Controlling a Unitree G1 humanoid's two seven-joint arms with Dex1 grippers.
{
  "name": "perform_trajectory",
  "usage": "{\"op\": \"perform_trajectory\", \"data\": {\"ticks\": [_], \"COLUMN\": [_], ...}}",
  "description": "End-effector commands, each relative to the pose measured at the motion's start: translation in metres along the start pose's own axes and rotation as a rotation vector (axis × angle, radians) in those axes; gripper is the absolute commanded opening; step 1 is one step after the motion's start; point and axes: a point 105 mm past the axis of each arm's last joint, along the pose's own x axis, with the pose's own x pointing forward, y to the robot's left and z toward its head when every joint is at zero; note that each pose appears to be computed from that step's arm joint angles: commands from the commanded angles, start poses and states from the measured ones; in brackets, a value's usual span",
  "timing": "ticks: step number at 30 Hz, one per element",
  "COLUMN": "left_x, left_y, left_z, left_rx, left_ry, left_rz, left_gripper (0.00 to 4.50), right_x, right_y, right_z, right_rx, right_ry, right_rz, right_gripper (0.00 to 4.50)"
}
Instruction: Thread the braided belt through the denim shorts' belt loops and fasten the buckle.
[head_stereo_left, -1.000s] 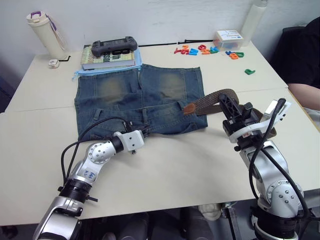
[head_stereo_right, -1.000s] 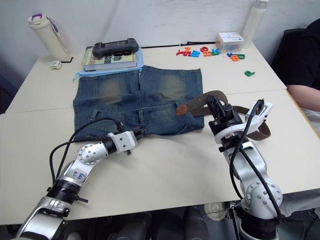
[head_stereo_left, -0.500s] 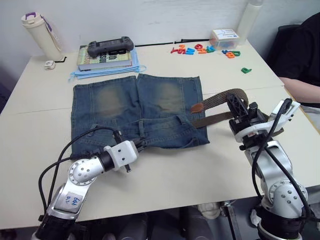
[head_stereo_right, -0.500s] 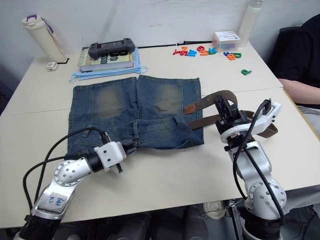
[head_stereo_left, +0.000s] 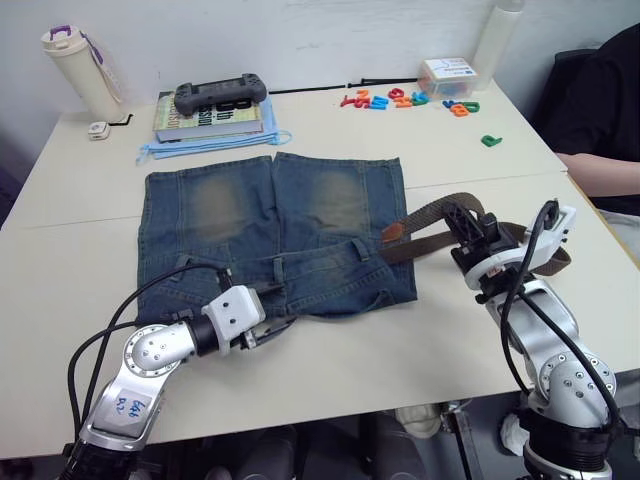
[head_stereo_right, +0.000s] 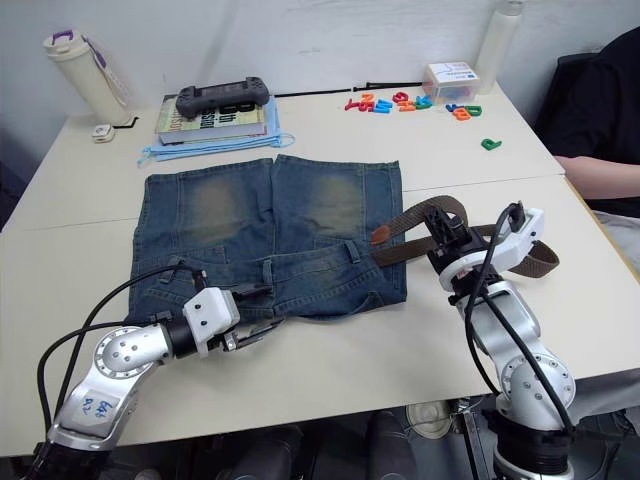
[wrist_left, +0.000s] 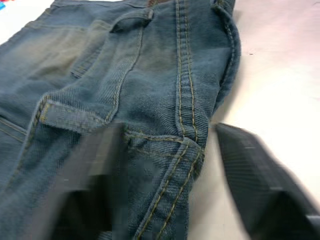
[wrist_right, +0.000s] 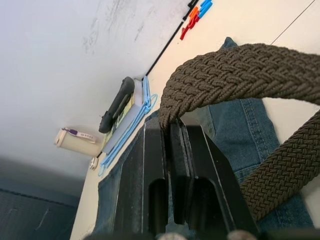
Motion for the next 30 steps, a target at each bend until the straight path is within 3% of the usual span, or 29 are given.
{"op": "perform_trajectory", "data": {"ticks": [1,4,10,20,30], "left_x": [-0.019,-0.030,-0.038,-0.046,-0.047], "left_y": [0.011,0.017,0.020,0.024,0.024], "left_z": [0.025,0.050,0.075,0.057,0.041], "left_rx": [-0.076,-0.190,-0.356,-0.402,-0.351], "left_ry": [-0.112,-0.219,-0.301,-0.271,-0.234], "left_rz": [0.003,-0.027,-0.088,-0.030,-0.014], "left_gripper": [4.35,4.35,4.35,4.35,4.35], "right_x": [0.003,0.007,0.019,0.031,0.045], "right_y": [0.011,0.010,0.006,-0.013,-0.020], "right_z": [0.002,0.002,-0.001,-0.012,-0.032], "right_rx": [-0.024,-0.030,-0.034,-0.038,-0.026], "right_ry": [0.025,0.048,0.115,0.203,0.299], "right_rz": [0.060,0.071,0.084,0.086,0.092], "right_gripper": [0.00,0.00,0.00,0.00,0.00]}}
